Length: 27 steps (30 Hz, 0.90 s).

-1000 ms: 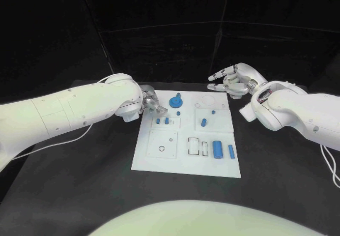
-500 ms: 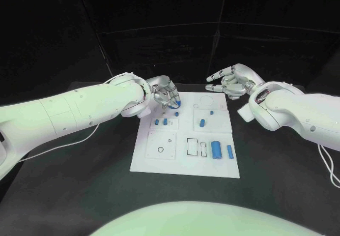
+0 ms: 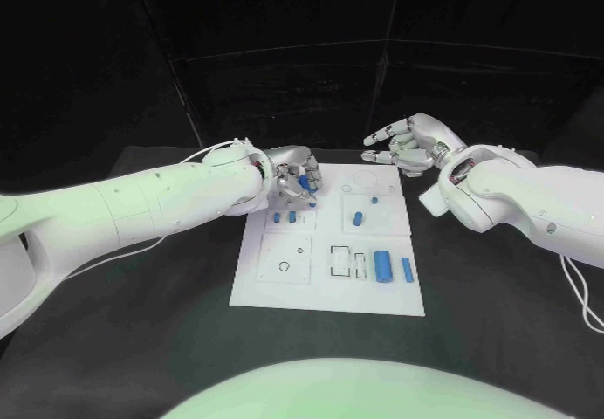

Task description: Assemble the parts on the task board

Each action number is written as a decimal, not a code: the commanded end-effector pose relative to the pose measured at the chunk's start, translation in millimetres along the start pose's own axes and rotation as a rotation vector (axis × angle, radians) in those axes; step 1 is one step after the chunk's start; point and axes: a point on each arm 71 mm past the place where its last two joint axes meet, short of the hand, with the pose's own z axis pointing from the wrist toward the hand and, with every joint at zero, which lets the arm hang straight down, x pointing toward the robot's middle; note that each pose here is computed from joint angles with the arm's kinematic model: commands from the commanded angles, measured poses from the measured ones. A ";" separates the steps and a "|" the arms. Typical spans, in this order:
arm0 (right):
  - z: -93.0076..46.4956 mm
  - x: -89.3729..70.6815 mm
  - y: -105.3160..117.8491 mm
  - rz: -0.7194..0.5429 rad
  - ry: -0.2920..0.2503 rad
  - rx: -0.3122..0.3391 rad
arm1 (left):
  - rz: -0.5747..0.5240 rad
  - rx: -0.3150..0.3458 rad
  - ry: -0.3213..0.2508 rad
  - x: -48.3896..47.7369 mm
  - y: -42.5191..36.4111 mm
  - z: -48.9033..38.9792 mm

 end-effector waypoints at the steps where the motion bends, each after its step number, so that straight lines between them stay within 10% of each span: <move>1: 0.5 0.8 2.1 -0.003 0.007 -0.012 | 0.108 0.012 0.019 1.2 0.4 2.5; 27: 1.9 3.5 4.3 -0.002 0.012 -0.016 | 0.170 -0.038 0.123 13.4 -1.7 16.6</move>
